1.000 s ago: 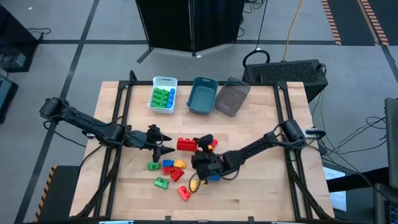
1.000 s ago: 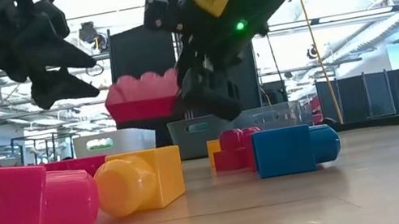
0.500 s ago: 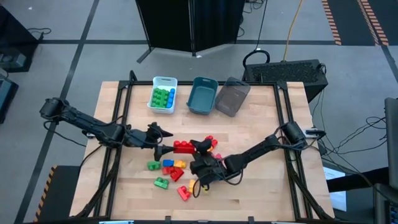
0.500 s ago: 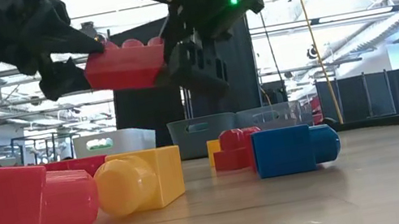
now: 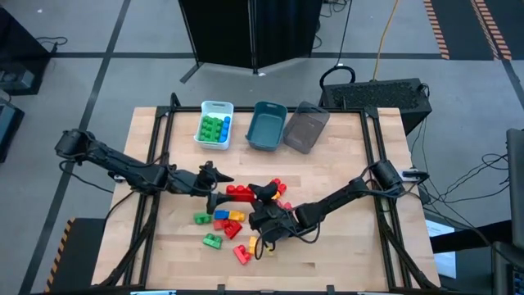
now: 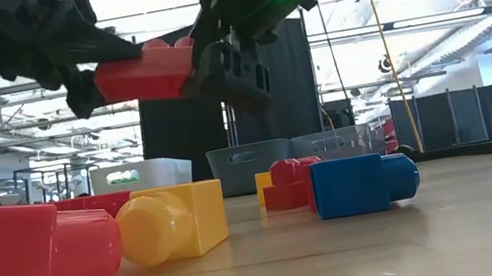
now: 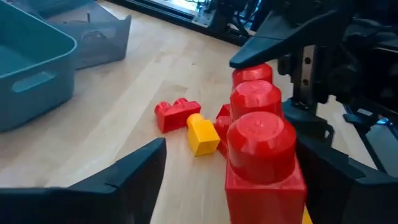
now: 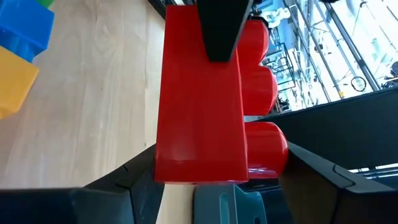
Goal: Sort blocks by size
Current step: Put the 3 studs red game piece into the white bin
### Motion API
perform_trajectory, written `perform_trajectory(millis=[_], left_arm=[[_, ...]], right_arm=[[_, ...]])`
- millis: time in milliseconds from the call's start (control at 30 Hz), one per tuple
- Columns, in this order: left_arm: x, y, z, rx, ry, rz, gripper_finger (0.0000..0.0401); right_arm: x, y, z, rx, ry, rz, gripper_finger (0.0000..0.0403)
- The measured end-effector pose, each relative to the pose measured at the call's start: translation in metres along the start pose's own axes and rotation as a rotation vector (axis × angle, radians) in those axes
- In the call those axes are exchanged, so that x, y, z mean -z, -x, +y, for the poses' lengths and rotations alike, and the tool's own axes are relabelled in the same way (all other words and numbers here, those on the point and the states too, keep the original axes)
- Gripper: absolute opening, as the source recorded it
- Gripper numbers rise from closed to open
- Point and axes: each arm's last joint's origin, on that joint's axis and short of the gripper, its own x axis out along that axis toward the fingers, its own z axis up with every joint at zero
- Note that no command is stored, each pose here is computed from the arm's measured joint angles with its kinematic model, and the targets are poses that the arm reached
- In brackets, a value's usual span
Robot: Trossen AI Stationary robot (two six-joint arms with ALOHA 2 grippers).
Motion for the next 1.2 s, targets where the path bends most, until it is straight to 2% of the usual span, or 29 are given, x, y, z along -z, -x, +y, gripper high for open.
perform_trajectory(millis=[233, 467, 500, 600, 800, 967, 1100, 1200], left_arm=[[-0.001, -0.008, 0.006, 0.039, 0.026, 0.009, 0.0217], [-0.003, -0.008, 0.006, 0.083, 0.034, 0.009, 0.0098], [-0.003, -0.008, 0.006, 0.084, 0.031, 0.009, 0.0087], [-0.004, -0.008, 0.007, 0.063, 0.000, -0.001, 0.0087], [-0.007, -0.006, 0.010, -0.029, 0.002, -0.047, 0.0087], [-0.015, 0.003, 0.013, -0.130, -0.018, -0.121, 0.0087], [-0.020, 0.016, 0.020, -0.342, -0.050, -0.180, 0.0087], [-0.022, 0.024, 0.029, -0.537, -0.062, -0.213, 0.0087]], right_arm=[[0.001, -0.002, -0.001, 0.002, 0.003, 0.006, 0.0251], [0.002, -0.004, -0.002, 0.009, -0.013, 0.015, 0.0260], [0.002, -0.005, -0.002, 0.010, -0.028, 0.018, 0.0266], [0.003, -0.007, -0.003, 0.017, -0.084, 0.023, 0.0291], [0.005, -0.006, -0.006, 0.123, -0.117, 0.090, 0.0338], [0.009, -0.001, -0.003, 0.199, -0.166, 0.139, 0.0353], [0.014, 0.000, 0.001, 0.177, -0.243, 0.143, 0.0352], [0.018, -0.003, 0.004, 0.075, -0.329, 0.131, 0.0352]])
